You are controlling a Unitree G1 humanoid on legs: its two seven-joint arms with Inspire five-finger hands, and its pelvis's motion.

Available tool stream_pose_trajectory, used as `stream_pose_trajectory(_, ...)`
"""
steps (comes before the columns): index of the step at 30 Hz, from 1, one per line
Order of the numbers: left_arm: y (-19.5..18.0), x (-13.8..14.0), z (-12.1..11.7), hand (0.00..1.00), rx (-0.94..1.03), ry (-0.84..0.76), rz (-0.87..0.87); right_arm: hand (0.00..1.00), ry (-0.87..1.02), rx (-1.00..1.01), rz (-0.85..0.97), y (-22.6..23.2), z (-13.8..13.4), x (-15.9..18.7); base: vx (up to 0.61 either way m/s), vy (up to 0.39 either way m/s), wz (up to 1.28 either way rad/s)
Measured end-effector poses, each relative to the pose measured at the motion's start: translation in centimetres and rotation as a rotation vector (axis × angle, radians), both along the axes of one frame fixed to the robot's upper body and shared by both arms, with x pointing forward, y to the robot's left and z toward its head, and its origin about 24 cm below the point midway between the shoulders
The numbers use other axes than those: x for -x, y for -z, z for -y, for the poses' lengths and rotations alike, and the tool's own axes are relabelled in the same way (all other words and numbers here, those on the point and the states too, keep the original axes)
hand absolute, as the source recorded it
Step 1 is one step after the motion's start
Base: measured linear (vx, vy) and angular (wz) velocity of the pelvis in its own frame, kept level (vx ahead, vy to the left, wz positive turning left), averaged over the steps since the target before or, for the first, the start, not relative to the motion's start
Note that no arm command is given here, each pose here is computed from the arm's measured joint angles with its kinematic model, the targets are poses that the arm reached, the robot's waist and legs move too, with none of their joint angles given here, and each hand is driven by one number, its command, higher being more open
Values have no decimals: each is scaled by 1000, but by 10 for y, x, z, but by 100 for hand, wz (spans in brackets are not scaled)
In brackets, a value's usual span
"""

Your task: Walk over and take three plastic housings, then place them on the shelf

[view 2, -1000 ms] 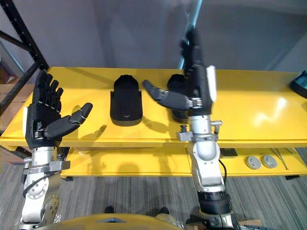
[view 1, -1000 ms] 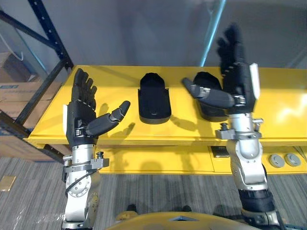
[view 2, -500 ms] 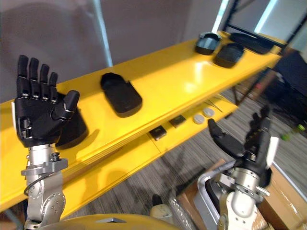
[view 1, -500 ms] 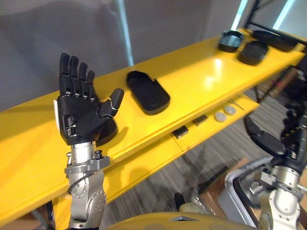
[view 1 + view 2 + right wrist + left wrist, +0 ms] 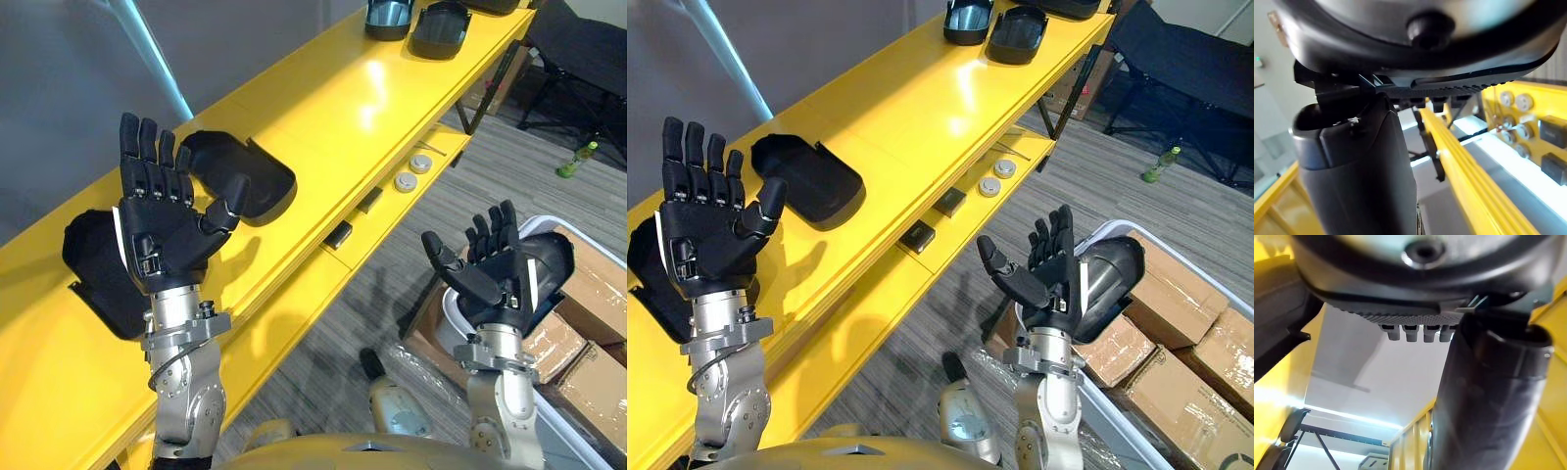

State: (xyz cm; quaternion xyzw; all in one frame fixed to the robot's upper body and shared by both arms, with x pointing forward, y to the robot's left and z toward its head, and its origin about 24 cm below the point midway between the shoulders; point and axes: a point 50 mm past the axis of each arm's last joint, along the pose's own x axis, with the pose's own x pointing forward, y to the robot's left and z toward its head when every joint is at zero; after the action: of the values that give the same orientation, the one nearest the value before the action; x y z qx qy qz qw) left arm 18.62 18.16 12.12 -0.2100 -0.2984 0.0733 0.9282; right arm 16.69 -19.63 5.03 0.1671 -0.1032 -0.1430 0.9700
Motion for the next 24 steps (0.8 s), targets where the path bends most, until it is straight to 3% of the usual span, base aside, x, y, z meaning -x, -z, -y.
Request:
stream_pose_trajectory(4, 3, 4, -3, 100, -40, 11, -34, 100, -19, -52, 42, -2, -9, 0, -277, 67, -65)
stream_pose_trajectory(8, 1, 6, -12, 100, -51, 25, -10, 100, -67, -25, 153, -21, -18, -26, -200, -37, -66)
stream_pose_trajectory(9, 2, 5, -13, 100, 11, 44, -3, 100, -107, -4, 96, -8, -37, -46, -112, -312, -47)
stream_pose_trajectory(11, 3, 5, -15, 100, 46, 52, -5, 100, -112, -50, 61, 1, -43, -45, -64, -397, -45)
stream_pose_trajectory(14, 8, 4, -7, 100, 89, 85, -28, 100, -76, -48, 38, 5, -31, -41, -19, -295, -53)
stream_pose_trajectory(18, 9, 5, -14, 100, 167, -19, -31, 100, -123, -3, -60, 20, -17, -27, 23, -308, -64)
stream_pose_trajectory(20, 14, 6, -9, 100, 202, -17, -51, 100, -49, -4, -132, 29, 1, -5, 27, -230, -45)
stream_pose_trajectory(24, 20, 12, -5, 100, 204, 4, -79, 100, 34, 3, -95, 16, 16, 4, 15, -30, -64)
